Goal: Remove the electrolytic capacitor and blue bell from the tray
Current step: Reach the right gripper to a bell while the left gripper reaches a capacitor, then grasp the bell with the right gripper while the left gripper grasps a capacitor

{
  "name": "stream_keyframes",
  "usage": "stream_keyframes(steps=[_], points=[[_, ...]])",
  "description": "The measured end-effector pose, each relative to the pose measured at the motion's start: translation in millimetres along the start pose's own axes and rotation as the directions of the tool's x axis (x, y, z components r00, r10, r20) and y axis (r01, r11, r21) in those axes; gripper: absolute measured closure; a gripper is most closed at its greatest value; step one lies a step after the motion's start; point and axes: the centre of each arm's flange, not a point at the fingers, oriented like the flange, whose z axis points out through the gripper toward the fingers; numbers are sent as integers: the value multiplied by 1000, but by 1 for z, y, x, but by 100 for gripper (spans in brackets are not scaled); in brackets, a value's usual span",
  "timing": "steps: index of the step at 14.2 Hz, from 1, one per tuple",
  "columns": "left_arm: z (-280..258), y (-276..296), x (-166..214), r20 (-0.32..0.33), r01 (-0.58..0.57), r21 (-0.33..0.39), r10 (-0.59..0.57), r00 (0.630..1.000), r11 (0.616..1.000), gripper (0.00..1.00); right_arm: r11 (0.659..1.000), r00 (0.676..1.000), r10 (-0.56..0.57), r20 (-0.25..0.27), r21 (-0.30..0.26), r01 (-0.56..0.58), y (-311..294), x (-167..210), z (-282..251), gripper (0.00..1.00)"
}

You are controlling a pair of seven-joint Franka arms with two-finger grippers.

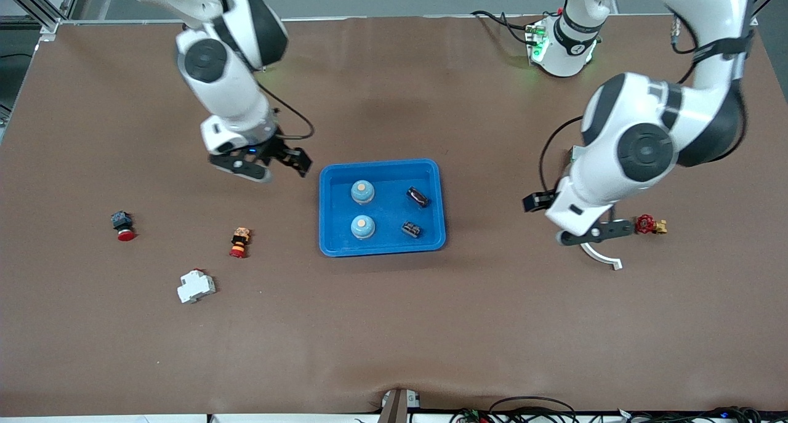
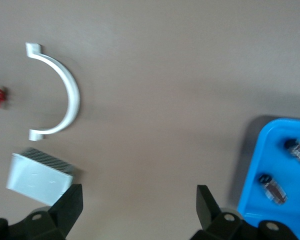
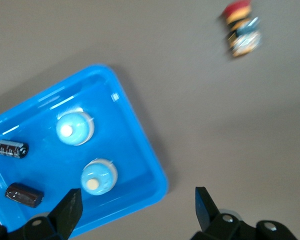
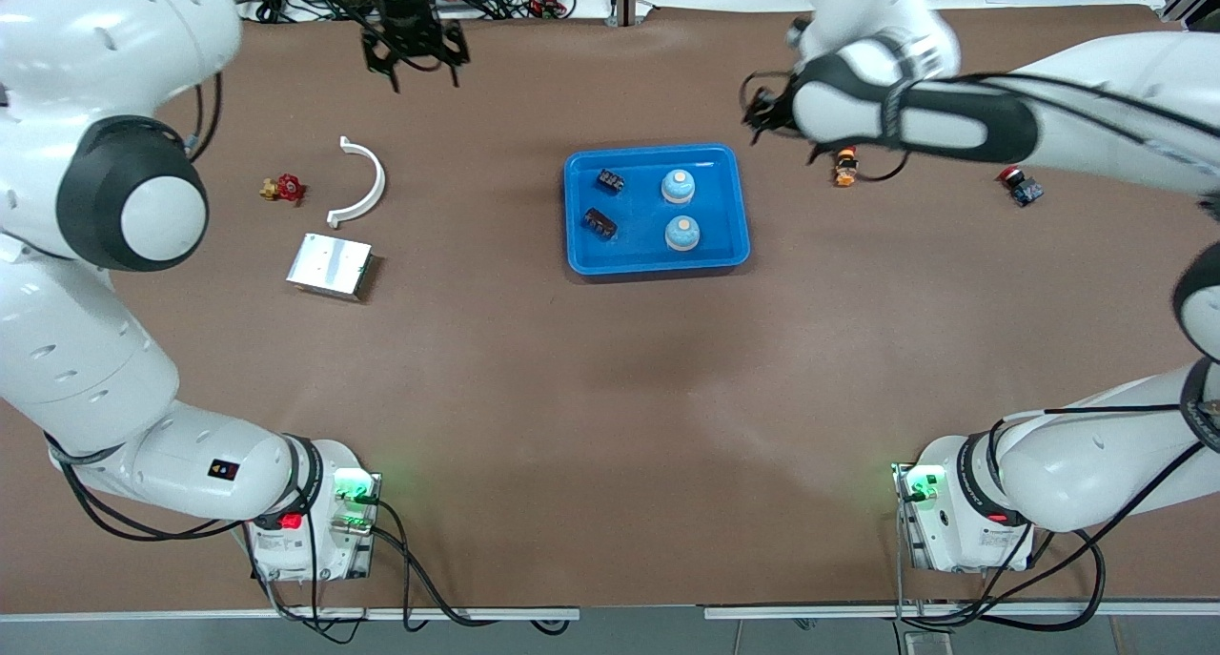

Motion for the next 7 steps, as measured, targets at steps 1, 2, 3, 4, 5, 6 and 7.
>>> stream_keyframes(steps=[1, 2, 3, 4, 5, 6, 7], points=[[12, 19, -6, -1, 53, -17, -53, 999, 998, 0, 1000, 1000, 19, 3, 6, -19, -12, -11, 22, 0], [24, 39, -12, 9, 110, -44, -110, 994, 993, 0, 999, 999, 40, 6, 11, -40, -21, -19, 43, 0], [37, 58, -19, 18, 164, -69, -163, 987, 984, 0, 998, 998, 61, 9, 15, -61, -28, -27, 62, 0], [52, 76, -24, 24, 213, -85, -212, 977, 973, 0, 997, 997, 77, 9, 15, -77, -33, -32, 80, 0], [68, 92, -29, 31, 262, -94, -260, 965, 960, 0, 996, 996, 85, 8, 11, -85, -36, -37, 94, 0], [84, 106, -34, 41, 307, -100, -304, 952, 947, 0, 996, 996, 92, 3, 3, -92, -38, -39, 106, 0], [100, 119, -39, 48, 345, -102, -342, 938, 933, 4, 995, 995, 98, -6, -7, -98, -40, -41, 115, 0]])
